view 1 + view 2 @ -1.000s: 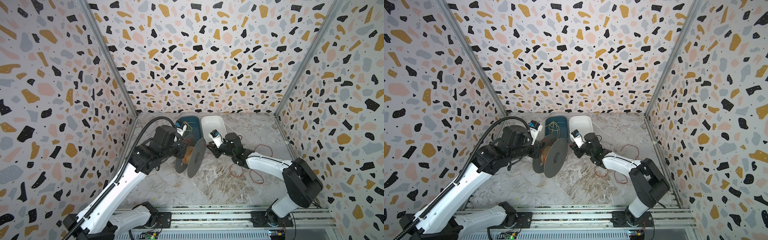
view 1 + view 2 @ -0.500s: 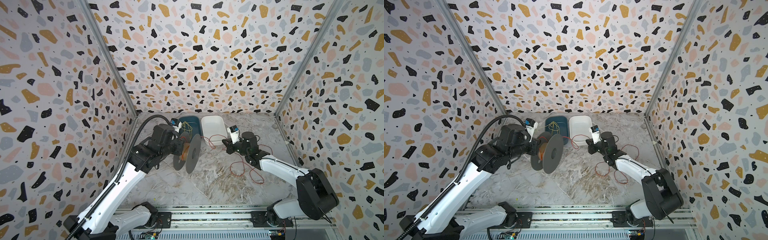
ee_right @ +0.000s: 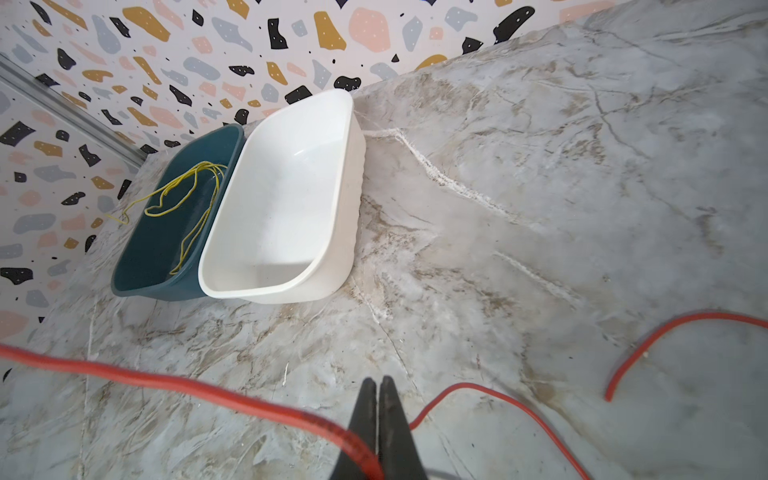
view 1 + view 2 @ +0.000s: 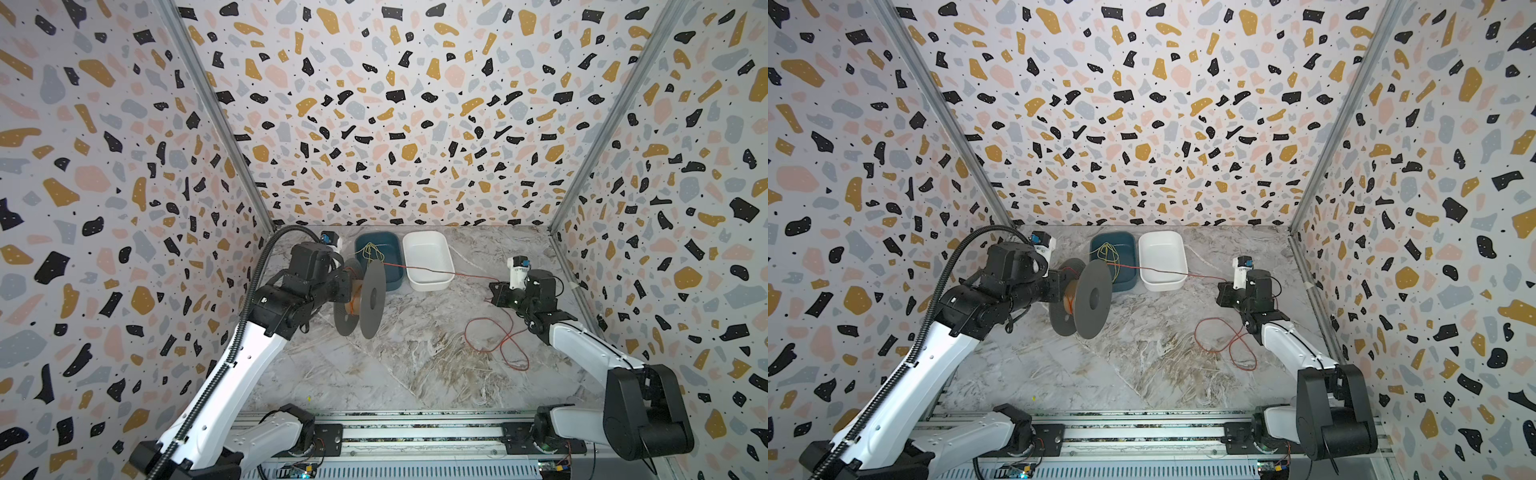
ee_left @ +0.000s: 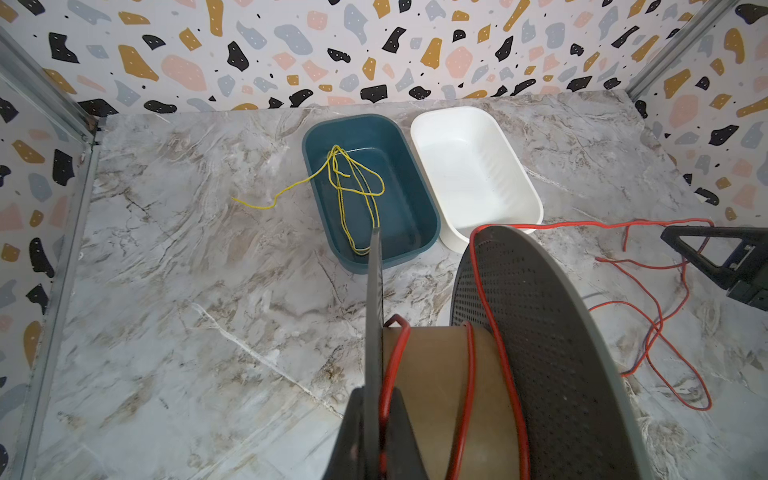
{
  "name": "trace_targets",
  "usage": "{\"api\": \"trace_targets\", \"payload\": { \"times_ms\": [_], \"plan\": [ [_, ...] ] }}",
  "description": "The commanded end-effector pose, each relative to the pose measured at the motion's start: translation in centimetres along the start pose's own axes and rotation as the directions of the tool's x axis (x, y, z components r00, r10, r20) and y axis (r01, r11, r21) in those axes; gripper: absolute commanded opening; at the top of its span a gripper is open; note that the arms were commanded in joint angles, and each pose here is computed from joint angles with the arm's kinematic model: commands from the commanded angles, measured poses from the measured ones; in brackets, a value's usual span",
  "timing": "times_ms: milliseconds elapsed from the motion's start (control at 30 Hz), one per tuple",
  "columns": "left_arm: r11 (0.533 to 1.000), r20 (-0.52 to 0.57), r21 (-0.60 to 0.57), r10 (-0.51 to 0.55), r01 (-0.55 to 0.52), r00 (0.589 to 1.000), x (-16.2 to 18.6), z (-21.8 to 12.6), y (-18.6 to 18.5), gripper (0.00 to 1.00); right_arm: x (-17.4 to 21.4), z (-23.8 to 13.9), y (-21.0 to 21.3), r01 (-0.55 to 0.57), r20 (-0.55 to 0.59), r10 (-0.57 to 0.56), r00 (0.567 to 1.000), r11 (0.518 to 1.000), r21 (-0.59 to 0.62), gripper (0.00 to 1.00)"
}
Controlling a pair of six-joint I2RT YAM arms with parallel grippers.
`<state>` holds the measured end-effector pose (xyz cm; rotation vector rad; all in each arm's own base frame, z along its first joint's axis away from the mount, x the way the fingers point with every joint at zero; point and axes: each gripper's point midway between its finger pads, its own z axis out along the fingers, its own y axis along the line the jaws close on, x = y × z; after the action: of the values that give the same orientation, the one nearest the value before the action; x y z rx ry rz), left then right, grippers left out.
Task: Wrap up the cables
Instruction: 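Release the cable and swing the right gripper away toward the table edge, then move the right gripper back toward the spool and grasp the red cable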
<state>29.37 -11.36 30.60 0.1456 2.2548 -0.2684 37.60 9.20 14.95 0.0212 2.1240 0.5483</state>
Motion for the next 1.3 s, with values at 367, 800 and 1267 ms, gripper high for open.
{"api": "trace_targets", "payload": {
  "times_ms": [367, 800, 1267],
  "plan": [
    [0.994, 0.147, 0.106, -0.006, -0.009, 0.989, -3.6, -2.1, -1.5, 0.0, 1.2, -1.4, 1.0, 0.054, -0.026, -0.054, 0.998, 0.998, -0.025, 0.57],
    [0.981, 0.164, 0.189, 0.011, -0.043, 0.986, -3.9, -3.4, -2.9, 0.0, 1.8, -3.2, 13.7, 0.373, 0.114, -0.357, 0.927, 0.849, -0.374, 0.78],
    [0.968, 0.185, 0.248, -0.027, -0.02, 0.982, -4.5, -4.2, -3.9, 0.0, 5.3, -1.9, 21.5, 0.485, 0.209, -0.45, 0.868, 0.681, -0.548, 0.75]
  ]
}}
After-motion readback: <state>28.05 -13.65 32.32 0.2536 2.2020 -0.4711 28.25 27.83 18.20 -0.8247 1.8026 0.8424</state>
